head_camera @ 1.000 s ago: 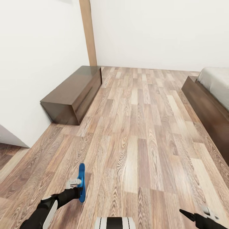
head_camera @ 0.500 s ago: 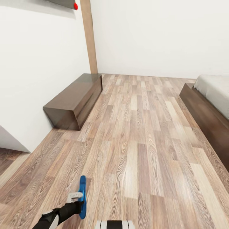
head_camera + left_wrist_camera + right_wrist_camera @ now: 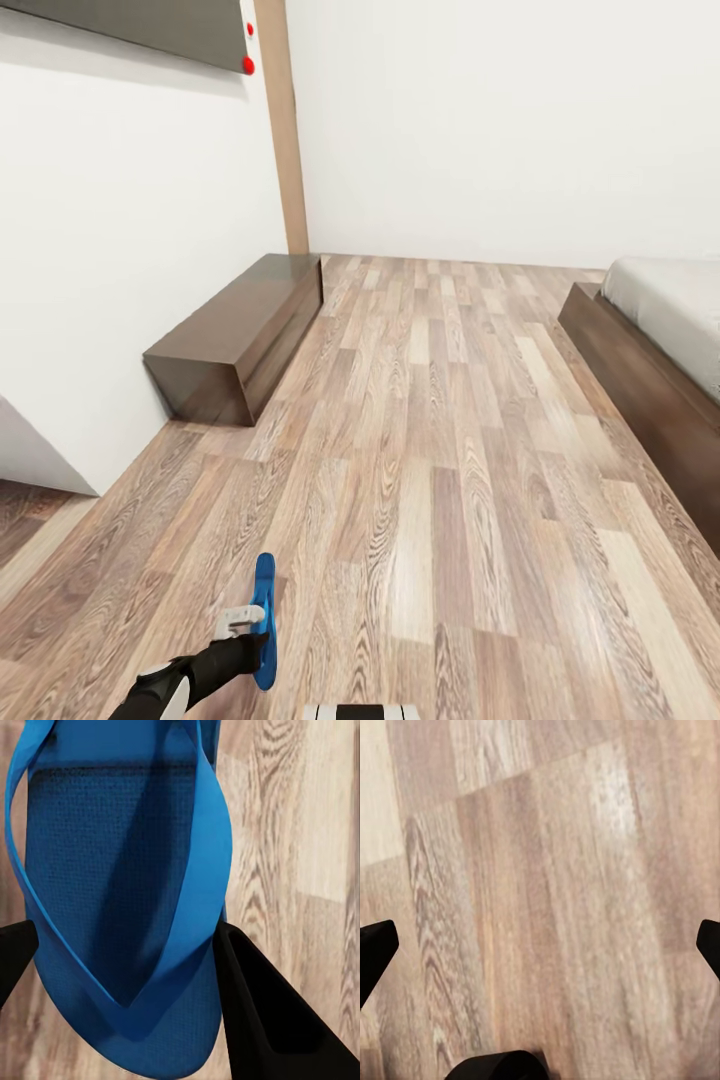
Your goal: In the bedroom, move the book from the bed onto either nightstand, and place the two sandals side by side next to the bed.
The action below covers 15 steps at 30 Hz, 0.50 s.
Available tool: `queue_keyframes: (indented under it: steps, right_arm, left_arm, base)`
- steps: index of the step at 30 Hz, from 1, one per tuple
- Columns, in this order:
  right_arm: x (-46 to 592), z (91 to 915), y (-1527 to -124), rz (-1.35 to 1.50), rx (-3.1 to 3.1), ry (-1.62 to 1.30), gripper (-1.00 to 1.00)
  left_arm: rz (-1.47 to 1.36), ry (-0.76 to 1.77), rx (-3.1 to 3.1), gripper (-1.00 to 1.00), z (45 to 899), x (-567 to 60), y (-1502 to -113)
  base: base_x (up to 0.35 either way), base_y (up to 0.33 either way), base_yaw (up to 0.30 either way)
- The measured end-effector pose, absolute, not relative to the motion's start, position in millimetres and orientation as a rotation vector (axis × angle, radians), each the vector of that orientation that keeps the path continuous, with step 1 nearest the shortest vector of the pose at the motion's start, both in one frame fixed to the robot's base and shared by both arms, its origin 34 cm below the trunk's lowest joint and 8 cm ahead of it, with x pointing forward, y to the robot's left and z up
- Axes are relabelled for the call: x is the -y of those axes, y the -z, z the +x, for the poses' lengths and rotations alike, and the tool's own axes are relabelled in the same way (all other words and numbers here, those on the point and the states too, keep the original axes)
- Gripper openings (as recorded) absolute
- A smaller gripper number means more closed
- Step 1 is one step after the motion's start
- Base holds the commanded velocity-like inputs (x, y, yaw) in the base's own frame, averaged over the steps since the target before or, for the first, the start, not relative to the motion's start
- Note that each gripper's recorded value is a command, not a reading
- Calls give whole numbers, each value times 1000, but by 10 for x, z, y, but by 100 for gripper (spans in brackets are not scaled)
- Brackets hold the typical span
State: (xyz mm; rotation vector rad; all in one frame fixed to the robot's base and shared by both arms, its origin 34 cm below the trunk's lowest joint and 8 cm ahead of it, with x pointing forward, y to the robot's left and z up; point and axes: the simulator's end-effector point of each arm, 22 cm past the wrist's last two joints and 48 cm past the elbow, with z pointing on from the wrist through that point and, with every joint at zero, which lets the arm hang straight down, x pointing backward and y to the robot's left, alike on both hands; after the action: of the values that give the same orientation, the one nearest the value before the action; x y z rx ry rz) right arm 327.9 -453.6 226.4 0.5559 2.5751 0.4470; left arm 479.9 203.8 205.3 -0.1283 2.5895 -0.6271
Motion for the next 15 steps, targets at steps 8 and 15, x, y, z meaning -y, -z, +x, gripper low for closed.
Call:
queue_keyframes:
  steps: [8, 15]
  right_arm:
    - [4535, 3365, -2350, 544, -2545, -451, 100]
    - [4537, 3439, -2431, 535, -2519, -454, 100]
  left_arm:
    - [-115, 623, -2559, -100, 4892, -2038, -2191]
    - [-103, 616, -2534, -100, 4969, -2033, -2311]
  base:
    - [0, 0, 0]
    - [0, 0, 0]
